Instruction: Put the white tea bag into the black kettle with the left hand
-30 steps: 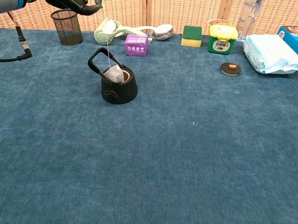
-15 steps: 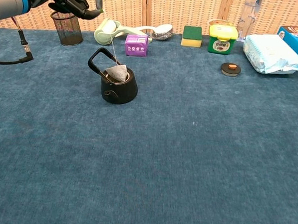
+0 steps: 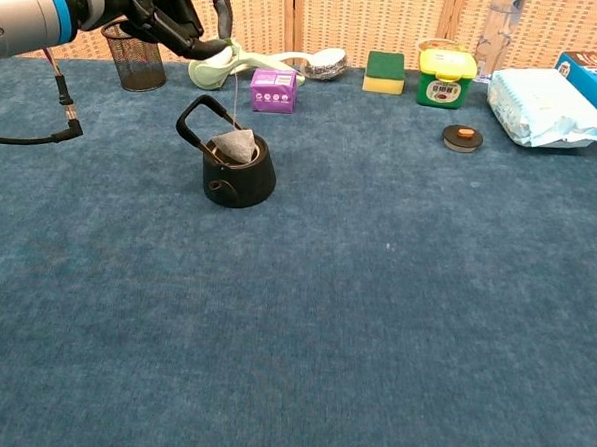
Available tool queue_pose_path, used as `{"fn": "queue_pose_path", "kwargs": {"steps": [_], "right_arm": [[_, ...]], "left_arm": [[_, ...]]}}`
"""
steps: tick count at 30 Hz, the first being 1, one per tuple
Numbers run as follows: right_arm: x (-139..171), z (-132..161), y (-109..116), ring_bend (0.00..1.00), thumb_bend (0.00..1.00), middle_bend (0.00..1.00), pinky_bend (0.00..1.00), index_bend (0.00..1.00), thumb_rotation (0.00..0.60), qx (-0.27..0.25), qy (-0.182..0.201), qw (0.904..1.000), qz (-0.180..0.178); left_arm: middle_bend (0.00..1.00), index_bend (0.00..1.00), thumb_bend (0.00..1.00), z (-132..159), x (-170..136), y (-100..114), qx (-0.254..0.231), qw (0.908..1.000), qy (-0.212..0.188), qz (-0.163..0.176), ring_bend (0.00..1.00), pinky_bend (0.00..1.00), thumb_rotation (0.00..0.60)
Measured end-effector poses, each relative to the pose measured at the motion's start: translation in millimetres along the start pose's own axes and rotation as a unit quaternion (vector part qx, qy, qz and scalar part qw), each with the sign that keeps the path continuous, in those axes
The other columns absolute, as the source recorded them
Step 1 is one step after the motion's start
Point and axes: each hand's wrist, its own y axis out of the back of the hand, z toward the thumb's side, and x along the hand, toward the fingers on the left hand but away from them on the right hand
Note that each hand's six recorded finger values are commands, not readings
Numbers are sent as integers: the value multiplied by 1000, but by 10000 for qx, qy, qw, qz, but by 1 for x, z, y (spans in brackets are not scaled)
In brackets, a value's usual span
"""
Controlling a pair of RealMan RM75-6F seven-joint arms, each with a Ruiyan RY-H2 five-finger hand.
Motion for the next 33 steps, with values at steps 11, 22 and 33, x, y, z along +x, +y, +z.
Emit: {"fn": "queue_pose_path", "kwargs": {"steps": [11,22,33], "right_arm": [[4,-10,-1,290,243,341,273,342,600,-59,-92,9999,1],[4,-10,-2,290,242,341,273,342,600,-71,-89,9999,26],[7,-12,-5,290,243,343,275,342,600,-100,-99,9998,108]], "left_arm": [[1000,518,470,9,0,-33,386,9961,-55,-792,1000,1000,600],[1000,279,529,10,-9,-42,989,9835,-70,-1511,1000,1000,600],[1000,264,900,4,-13,-33,1423,9765,123,-1615,1000,1000,600]]}}
